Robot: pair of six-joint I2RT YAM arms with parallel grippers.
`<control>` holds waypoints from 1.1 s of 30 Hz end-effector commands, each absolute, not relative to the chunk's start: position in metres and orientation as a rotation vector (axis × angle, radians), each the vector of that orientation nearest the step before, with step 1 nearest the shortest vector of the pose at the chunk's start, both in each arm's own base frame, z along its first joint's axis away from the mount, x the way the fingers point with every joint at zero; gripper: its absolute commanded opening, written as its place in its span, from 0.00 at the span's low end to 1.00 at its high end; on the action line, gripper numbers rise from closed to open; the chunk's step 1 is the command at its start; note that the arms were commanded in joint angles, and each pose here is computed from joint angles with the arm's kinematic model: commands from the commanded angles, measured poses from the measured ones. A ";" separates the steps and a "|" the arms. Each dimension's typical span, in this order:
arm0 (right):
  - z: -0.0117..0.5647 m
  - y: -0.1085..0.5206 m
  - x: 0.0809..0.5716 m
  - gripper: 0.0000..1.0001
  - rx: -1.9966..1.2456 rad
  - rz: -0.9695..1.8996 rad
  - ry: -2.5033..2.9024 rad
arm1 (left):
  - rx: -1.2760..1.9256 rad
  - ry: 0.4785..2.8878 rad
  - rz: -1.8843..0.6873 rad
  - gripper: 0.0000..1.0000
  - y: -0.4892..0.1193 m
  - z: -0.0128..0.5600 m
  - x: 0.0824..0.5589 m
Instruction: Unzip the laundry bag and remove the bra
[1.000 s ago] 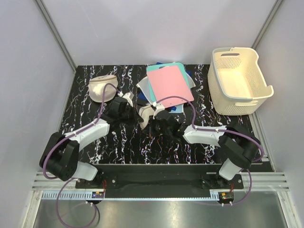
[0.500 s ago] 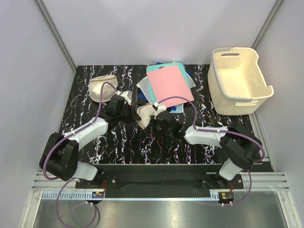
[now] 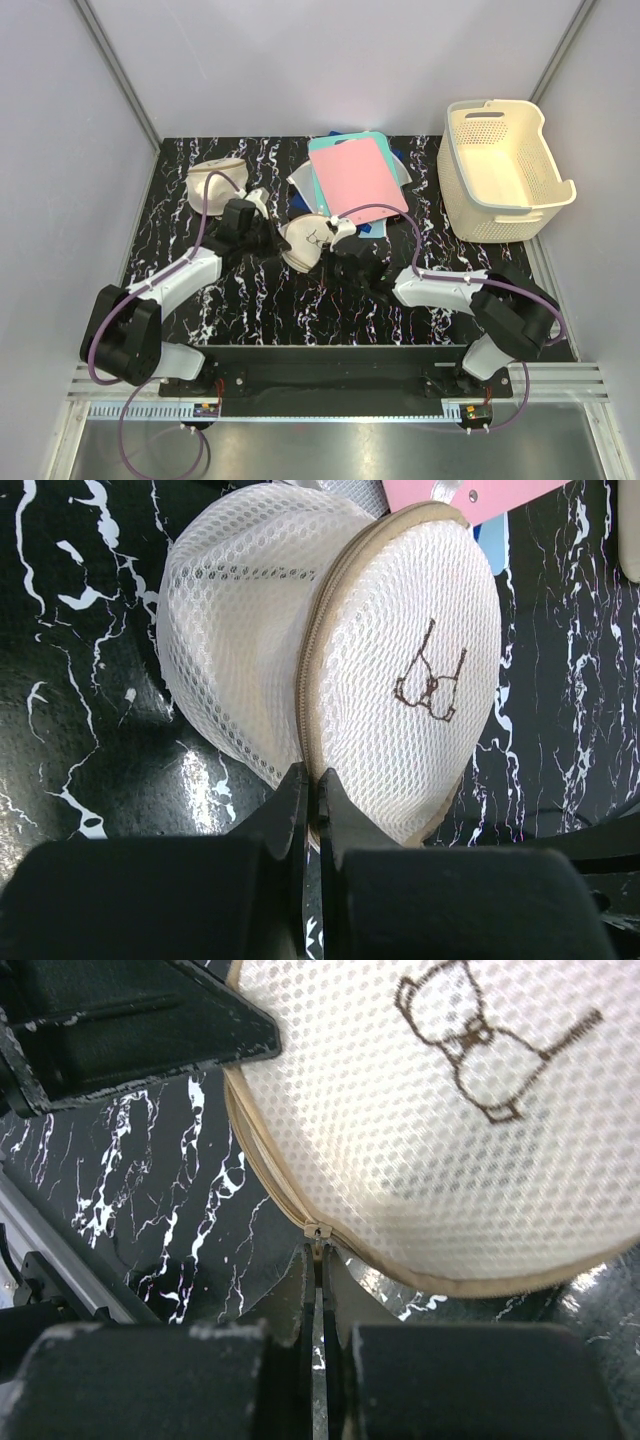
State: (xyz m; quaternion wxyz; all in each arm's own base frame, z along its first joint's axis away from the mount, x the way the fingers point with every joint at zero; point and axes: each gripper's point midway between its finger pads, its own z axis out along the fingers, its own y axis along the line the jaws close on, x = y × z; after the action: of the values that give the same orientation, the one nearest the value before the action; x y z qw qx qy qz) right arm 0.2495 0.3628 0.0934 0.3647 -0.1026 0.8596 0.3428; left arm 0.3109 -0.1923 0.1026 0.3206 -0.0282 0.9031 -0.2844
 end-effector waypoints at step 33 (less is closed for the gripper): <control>0.126 0.401 0.254 0.00 -0.368 1.006 2.145 | -0.087 2.283 -0.718 0.77 -0.189 0.120 0.323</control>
State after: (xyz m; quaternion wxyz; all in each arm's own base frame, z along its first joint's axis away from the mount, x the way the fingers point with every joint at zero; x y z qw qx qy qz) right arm 0.2488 0.3811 0.1018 0.3485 -0.1248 0.8548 0.3636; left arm 0.3343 -0.1912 0.1250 0.3567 -0.0242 0.8908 -0.2805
